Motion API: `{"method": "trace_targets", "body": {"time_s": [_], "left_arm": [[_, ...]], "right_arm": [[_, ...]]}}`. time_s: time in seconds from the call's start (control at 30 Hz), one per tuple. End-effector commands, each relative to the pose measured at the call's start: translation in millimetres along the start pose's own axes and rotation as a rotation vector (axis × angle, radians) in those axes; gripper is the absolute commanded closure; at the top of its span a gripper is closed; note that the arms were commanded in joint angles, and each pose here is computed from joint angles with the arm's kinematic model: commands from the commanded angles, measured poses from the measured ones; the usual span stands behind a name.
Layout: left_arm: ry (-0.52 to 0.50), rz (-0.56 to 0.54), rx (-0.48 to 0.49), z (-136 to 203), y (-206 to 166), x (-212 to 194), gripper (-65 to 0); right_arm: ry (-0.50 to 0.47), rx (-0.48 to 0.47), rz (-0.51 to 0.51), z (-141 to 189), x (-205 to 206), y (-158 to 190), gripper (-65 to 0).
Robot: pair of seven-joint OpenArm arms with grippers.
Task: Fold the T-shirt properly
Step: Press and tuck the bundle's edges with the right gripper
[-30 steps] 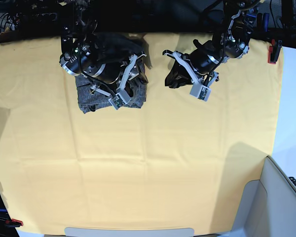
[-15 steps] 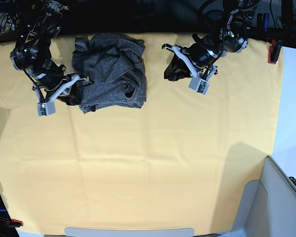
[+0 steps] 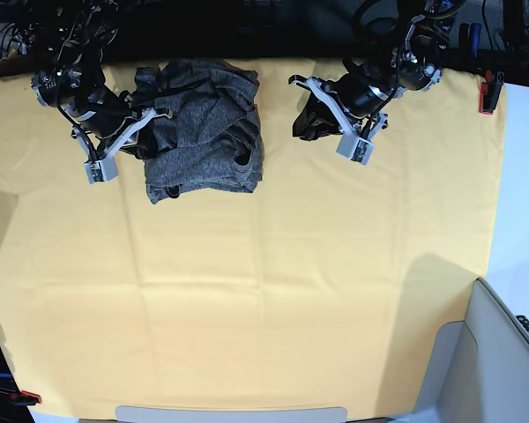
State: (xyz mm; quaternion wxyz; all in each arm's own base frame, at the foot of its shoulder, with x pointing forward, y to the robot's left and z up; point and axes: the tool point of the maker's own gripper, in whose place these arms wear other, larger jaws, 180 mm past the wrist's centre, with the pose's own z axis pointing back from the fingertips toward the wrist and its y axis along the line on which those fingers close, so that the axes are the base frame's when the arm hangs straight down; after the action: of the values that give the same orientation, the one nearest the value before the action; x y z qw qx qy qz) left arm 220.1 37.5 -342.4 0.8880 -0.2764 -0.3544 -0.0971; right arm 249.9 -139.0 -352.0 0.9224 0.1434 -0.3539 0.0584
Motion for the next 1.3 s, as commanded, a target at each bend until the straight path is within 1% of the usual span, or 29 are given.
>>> {"method": "trace_targets", "body": {"time_s": [0.0,0.13,0.23,0.3,0.4,0.47,0.6,0.67,0.87,0.97,1.07,1.17,1.27], "left_arm": [[-0.04,-0.014,-0.016,3,-4,11,-3.0],[-0.041,-0.014,-0.015,3,-4,11,-3.0],[-0.041,-0.014,-0.015,3,-4,11,-3.0],[-0.041,-0.014,-0.015,3,-4,11,-3.0],[-0.041,-0.014,-0.015,3,-4,11,-3.0],[-0.041,-0.014,-0.015,3,-4,11,-3.0],[-0.041,-0.014,-0.015,3,-4,11,-3.0],[-0.041,-0.014,-0.015,3,-4,11,-3.0],[-0.041,-0.016,-0.012,3,-3,12,-3.0],[-0.04,-0.016,-0.013,3,-3,11,-3.0],[-0.04,-0.017,-0.008,3,-2,11,-3.0],[-0.04,-0.017,-0.004,3,0,11,-3.0],[-0.04,-0.017,-0.004,3,0,11,-3.0]], "right_arm": [[-0.053,0.029,0.025,-2,13,13,-0.5],[-0.01,0.062,0.135,-15,4,43,-0.5],[-0.008,0.094,0.161,-17,-1,59,-0.5],[-0.009,0.098,0.164,-17,-2,60,-0.5],[-0.006,0.086,0.164,-15,-3,56,-0.5],[-0.021,0.07,0.174,-11,3,52,-0.5],[-0.067,-0.032,0.112,0,16,24,-0.5],[-0.101,-0.068,0.086,4,23,14,0.0],[-0.145,-0.063,0.07,6,23,18,0.0],[-0.183,-0.014,0.086,5,25,37,0.0],[-0.219,0.025,0.076,1,29,58,0.0],[-0.199,0.037,0.096,-6,26,75,0.0],[-0.17,0.013,0.168,-12,18,92,0.0]]}}
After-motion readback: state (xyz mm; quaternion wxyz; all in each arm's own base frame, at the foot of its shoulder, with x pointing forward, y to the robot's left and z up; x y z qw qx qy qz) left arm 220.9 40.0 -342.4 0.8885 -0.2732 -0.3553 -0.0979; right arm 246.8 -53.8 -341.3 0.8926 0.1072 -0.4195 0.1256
